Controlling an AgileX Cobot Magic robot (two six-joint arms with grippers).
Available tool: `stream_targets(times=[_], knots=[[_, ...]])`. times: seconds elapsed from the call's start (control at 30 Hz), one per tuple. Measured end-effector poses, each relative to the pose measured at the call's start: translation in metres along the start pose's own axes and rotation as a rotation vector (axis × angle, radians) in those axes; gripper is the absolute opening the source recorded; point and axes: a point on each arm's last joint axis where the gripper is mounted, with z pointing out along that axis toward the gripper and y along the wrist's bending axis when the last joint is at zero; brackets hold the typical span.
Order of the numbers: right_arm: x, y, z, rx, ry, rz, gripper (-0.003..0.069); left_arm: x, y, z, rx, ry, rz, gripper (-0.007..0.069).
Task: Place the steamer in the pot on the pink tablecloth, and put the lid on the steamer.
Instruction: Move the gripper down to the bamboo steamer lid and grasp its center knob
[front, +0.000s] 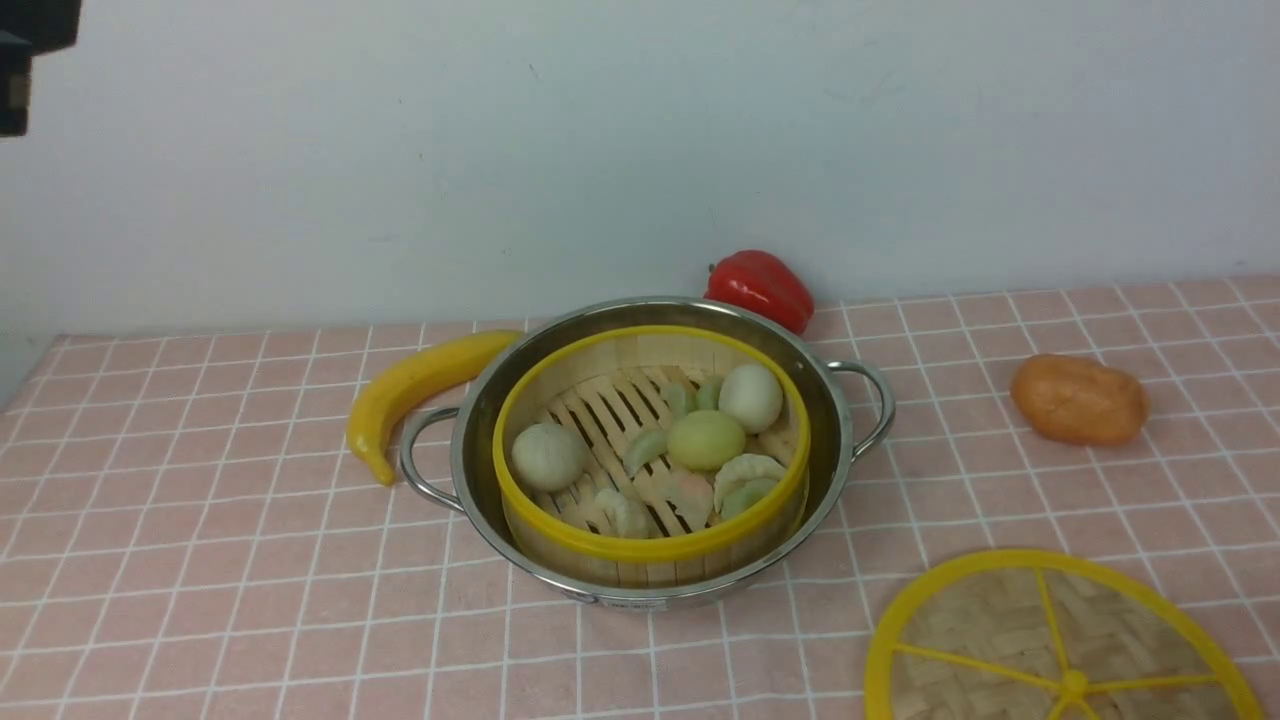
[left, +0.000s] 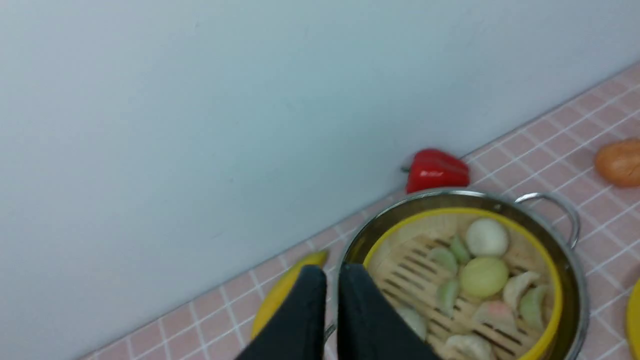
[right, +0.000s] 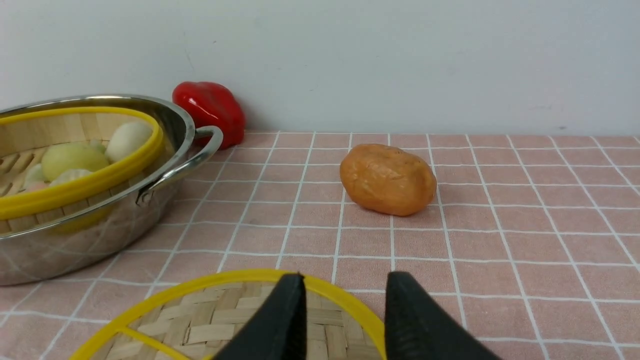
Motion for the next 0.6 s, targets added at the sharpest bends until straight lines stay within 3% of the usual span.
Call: stream_targets(times=[0.27, 0.47, 0.57, 0.6], knots=[[0.000, 0.000, 0.000, 0.000, 0.000, 0.000, 0.0243, 0.061, -0.023, 0.020, 0.109, 0.017, -0.060, 0.0043], [-0.003, 0.001, 0.000, -0.007, -0.038, 0.026, 0.0243, 0.090, -0.030, 0.006, 0.093, -0.072, -0.061, 0.0043], [-0.014, 0.002, -0.001, -0.038, -0.151, 0.224, 0.0243, 0.095, -0.029, -0.001, 0.064, -0.073, -0.022, 0.0043], [-0.020, 0.002, -0.002, -0.060, -0.215, 0.383, 0.0243, 0.097, -0.028, -0.001, 0.050, -0.053, 0.002, 0.0043]])
